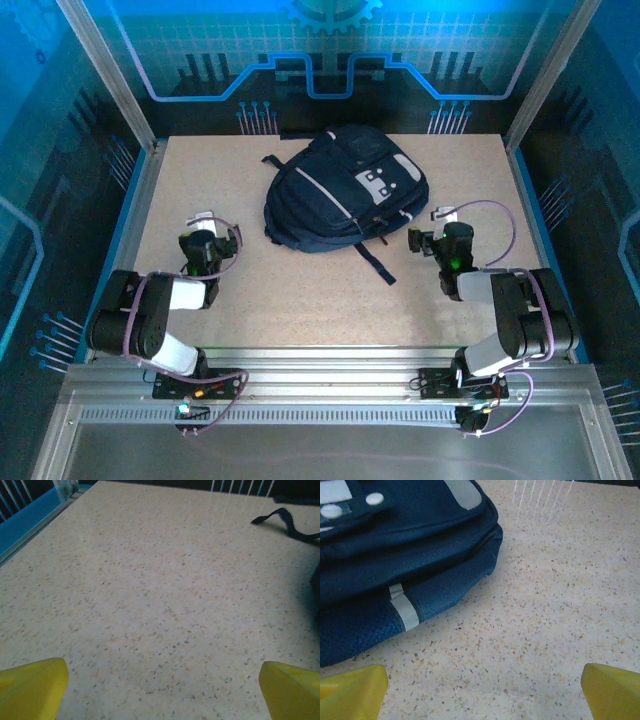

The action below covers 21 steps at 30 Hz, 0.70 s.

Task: Pack the student bag

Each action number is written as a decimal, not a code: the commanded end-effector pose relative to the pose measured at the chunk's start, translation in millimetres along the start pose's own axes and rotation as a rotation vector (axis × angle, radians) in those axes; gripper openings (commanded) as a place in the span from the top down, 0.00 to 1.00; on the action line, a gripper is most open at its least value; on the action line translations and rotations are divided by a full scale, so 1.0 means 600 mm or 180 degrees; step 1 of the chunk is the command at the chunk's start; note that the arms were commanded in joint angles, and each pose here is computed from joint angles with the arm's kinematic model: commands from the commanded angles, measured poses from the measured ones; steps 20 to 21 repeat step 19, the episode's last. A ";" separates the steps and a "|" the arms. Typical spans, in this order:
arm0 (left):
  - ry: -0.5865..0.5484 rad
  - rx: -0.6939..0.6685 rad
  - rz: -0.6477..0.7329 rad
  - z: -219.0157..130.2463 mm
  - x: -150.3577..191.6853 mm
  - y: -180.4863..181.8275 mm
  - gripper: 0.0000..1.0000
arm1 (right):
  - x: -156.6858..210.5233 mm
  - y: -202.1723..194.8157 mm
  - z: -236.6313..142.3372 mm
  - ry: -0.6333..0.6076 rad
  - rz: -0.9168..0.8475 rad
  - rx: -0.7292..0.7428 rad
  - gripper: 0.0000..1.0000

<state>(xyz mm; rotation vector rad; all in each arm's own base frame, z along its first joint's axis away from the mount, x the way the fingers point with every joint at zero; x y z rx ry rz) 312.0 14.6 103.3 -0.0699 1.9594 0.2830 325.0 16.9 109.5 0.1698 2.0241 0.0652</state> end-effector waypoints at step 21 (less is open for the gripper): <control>-0.0275 0.0205 0.0020 0.011 -0.034 -0.008 0.01 | -0.022 0.003 0.000 -0.0230 0.0023 -0.0036 0.00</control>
Point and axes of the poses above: each hand's point on the last joint's axis, 136 mm out from that joint toward the fingers, its own z axis out along the fingers, its own y axis along the line the jaws close on, x = y × z, the point moved 7 cm from there along -z, back along the fingers, and after that the axes turned 13 degrees about z, right-handed, at the moved point
